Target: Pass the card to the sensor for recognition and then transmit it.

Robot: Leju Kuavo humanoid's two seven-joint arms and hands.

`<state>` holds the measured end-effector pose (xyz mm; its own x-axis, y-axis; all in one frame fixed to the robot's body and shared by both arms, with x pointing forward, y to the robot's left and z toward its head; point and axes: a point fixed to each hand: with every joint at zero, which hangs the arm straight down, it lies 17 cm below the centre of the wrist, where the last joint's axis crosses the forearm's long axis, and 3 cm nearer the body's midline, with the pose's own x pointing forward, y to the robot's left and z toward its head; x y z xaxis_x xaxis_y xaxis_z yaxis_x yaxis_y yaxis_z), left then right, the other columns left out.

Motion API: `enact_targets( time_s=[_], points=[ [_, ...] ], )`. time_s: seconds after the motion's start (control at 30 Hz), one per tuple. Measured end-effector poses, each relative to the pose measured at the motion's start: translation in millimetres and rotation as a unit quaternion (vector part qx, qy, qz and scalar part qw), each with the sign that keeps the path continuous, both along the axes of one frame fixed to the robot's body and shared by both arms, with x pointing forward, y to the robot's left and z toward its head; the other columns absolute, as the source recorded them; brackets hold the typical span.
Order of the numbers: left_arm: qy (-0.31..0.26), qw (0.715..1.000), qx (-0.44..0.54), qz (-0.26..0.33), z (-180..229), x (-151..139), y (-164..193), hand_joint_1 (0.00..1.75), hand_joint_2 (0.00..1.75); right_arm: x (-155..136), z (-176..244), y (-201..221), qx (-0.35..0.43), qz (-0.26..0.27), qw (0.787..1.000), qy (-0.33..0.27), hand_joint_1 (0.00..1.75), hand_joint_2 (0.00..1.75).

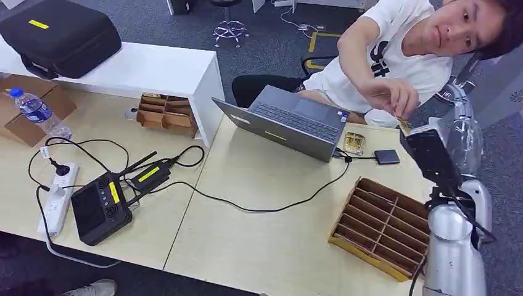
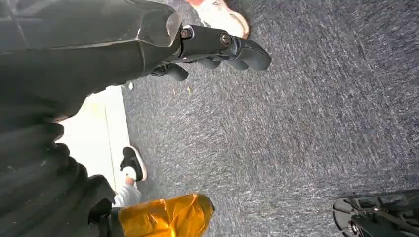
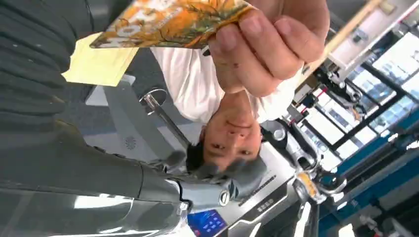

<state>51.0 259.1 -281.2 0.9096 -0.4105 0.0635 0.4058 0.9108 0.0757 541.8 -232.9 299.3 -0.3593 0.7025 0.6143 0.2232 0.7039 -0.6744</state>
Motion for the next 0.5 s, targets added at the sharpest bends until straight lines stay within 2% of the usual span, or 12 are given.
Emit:
enact_targets(
  time_s=[0.27,0.5],
  points=[
    [-0.002,1.0,0.001,-0.016,0.2,3.0,0.9,0.0,1.75,24.3,3.5,51.0,-0.133,0.003,0.991,0.018,1.75,1.75],
    [-0.004,0.999,0.003,-0.032,0.4,5.9,2.7,0.0,1.75,41.6,14.8,80.8,-0.257,-0.017,0.966,0.007,1.75,1.75]
  ],
)
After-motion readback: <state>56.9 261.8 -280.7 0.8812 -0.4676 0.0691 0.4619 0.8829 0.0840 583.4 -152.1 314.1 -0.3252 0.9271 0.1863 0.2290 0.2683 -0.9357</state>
